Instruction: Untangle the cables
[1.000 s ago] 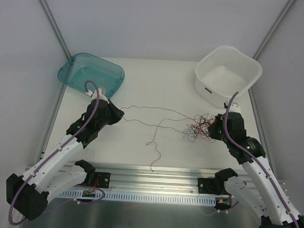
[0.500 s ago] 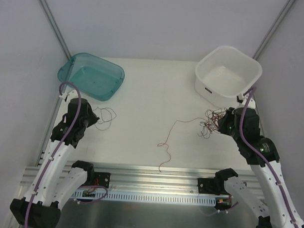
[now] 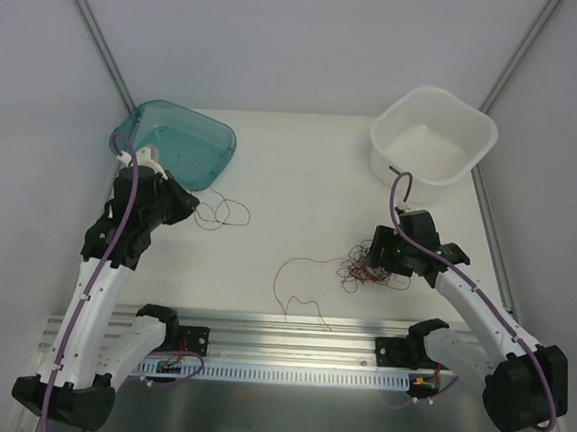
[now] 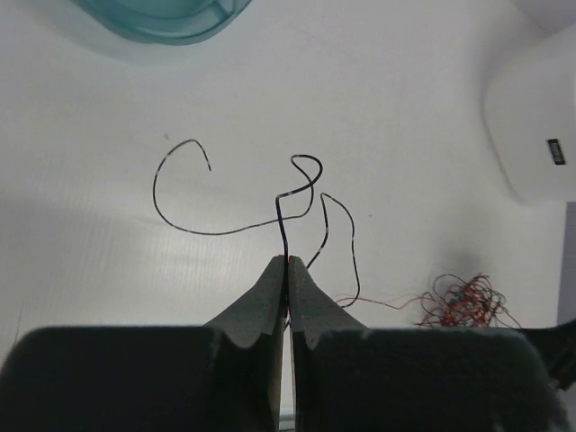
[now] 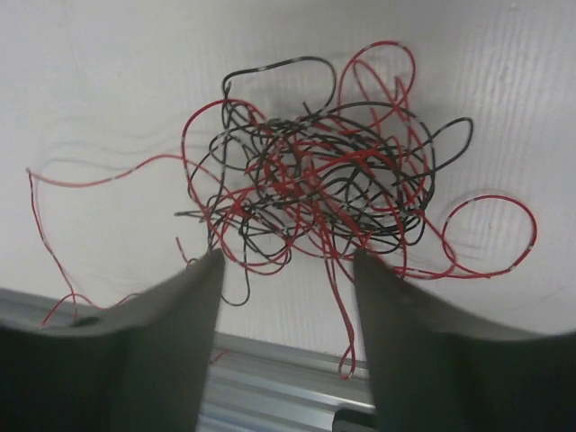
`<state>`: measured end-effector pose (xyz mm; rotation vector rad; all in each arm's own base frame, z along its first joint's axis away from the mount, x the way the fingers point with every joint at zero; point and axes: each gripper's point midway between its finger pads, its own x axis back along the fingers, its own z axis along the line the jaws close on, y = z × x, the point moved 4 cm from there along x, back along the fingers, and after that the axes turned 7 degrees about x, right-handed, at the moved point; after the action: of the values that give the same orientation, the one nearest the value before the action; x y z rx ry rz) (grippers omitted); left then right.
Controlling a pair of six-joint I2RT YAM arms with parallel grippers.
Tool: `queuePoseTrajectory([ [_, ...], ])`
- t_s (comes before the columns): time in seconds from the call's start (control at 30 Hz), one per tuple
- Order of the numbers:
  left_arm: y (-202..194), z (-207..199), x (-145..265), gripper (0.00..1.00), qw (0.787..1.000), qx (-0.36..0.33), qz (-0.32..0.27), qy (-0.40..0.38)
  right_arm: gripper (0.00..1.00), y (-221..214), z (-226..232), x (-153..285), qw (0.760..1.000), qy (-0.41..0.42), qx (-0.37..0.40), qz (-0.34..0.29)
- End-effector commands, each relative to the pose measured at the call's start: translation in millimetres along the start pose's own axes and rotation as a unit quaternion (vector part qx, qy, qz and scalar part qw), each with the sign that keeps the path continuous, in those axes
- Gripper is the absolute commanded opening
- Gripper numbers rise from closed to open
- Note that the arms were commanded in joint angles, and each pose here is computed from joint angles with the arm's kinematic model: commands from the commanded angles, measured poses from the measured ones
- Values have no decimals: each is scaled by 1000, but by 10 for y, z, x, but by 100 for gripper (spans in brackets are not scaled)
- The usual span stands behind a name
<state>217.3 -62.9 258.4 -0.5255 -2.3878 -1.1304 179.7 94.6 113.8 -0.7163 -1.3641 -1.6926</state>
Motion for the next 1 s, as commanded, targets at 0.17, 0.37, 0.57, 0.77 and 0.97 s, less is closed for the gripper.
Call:
queuePoseTrajectory([
  [0.17, 615, -775, 266, 0, 993, -22, -27, -111, 92, 216, 224, 230, 995, 71, 35, -55],
  [0.37, 1197, -1061, 174, 0, 992, -23, -95, -83, 100, 177, 211, 504, 993, 69, 42, -91],
  [0.57, 1720, -1116, -182, 0, 985, -33, -170, -16, 100, 75, 179, 659, 990, 73, 51, -112],
  [0.77, 2166, -806, -714, 0, 973, 0, -224, 54, 100, -69, 127, 687, 989, 76, 51, -119],
  [0.97, 2321, -375, -1355, 0, 969, 18, -219, 114, 100, -98, 150, 689, 988, 89, 46, -121],
])
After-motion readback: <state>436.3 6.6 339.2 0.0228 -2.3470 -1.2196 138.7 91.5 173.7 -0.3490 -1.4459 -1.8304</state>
